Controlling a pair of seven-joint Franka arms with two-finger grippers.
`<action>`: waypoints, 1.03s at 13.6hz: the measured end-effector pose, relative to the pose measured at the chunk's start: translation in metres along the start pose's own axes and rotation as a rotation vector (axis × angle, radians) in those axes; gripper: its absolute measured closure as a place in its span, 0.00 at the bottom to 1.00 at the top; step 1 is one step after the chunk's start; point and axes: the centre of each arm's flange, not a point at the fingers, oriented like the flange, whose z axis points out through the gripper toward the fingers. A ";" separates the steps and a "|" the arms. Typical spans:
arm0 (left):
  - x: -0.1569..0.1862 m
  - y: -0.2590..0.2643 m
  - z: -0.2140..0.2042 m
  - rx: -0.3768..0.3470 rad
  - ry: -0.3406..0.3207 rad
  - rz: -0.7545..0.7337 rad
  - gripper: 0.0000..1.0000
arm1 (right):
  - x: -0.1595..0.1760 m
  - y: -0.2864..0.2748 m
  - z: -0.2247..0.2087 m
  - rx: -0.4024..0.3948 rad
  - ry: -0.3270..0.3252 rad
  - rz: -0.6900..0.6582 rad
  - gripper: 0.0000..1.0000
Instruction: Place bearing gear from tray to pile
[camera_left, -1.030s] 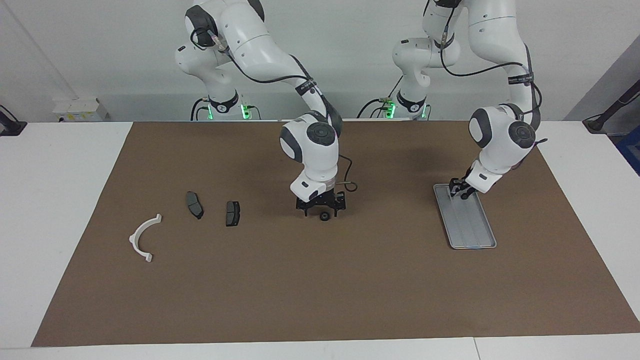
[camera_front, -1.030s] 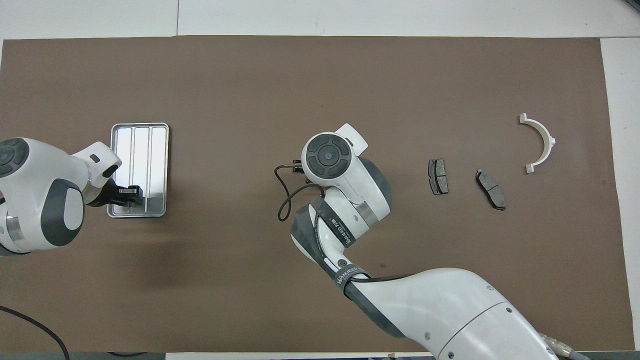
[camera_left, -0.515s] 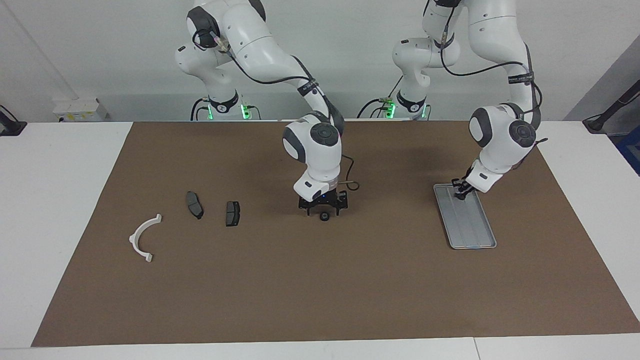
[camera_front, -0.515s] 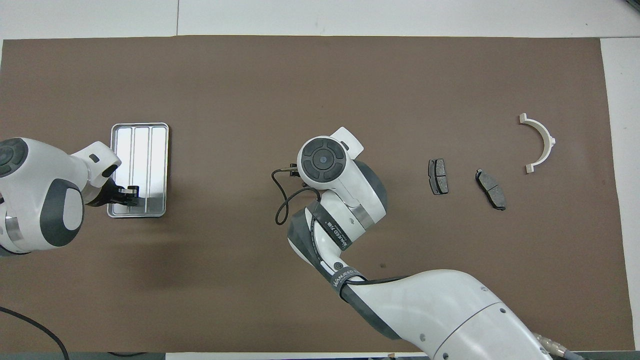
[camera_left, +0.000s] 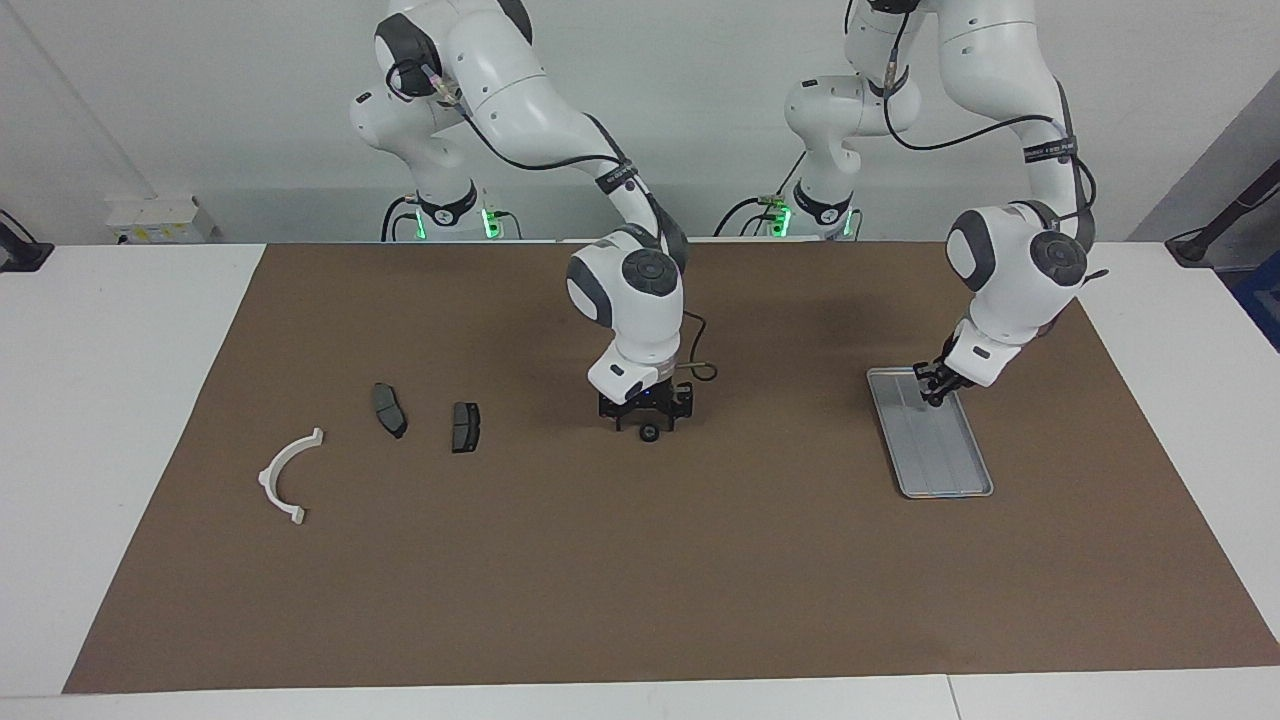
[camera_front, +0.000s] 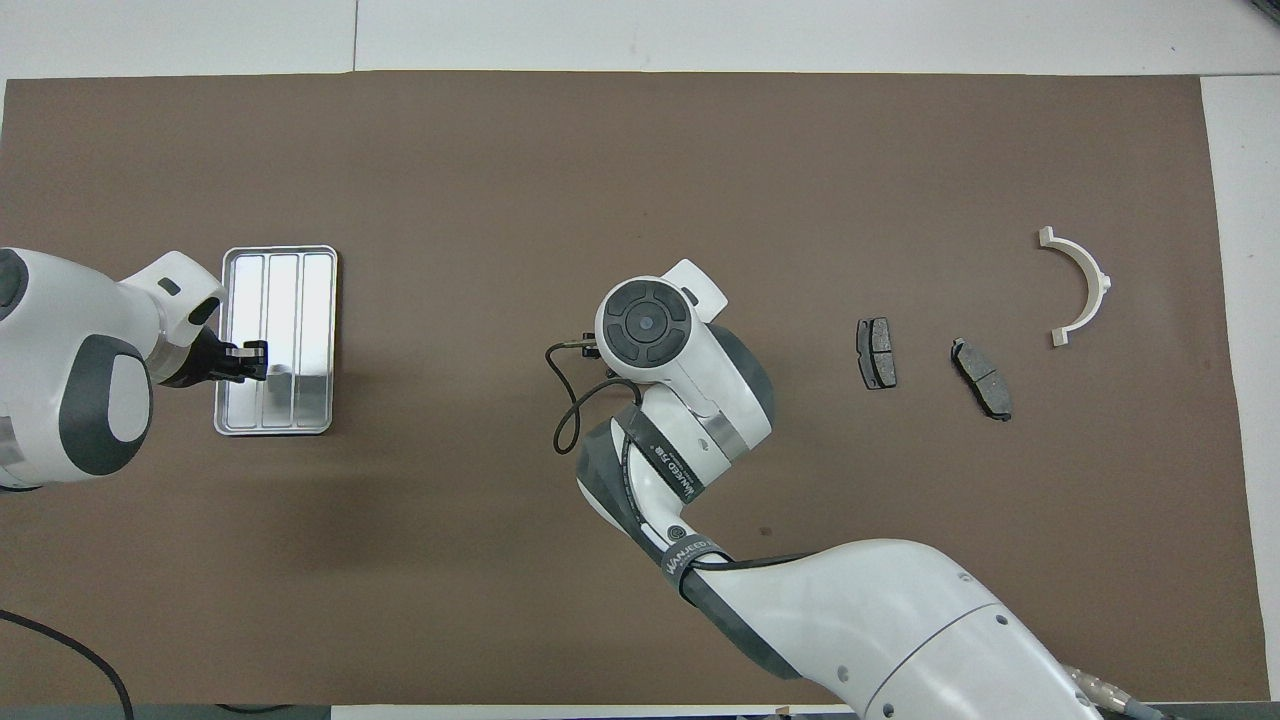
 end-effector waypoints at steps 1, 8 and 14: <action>0.003 0.007 -0.005 0.000 0.005 -0.013 0.78 | 0.001 0.000 -0.003 0.003 0.004 0.000 0.34; 0.007 0.088 -0.026 -0.007 0.045 -0.167 0.78 | 0.024 0.008 -0.029 0.015 0.040 0.011 0.66; -0.014 0.231 -0.053 -0.037 0.075 -0.281 0.78 | 0.132 0.199 -0.158 -0.021 0.093 -0.178 0.66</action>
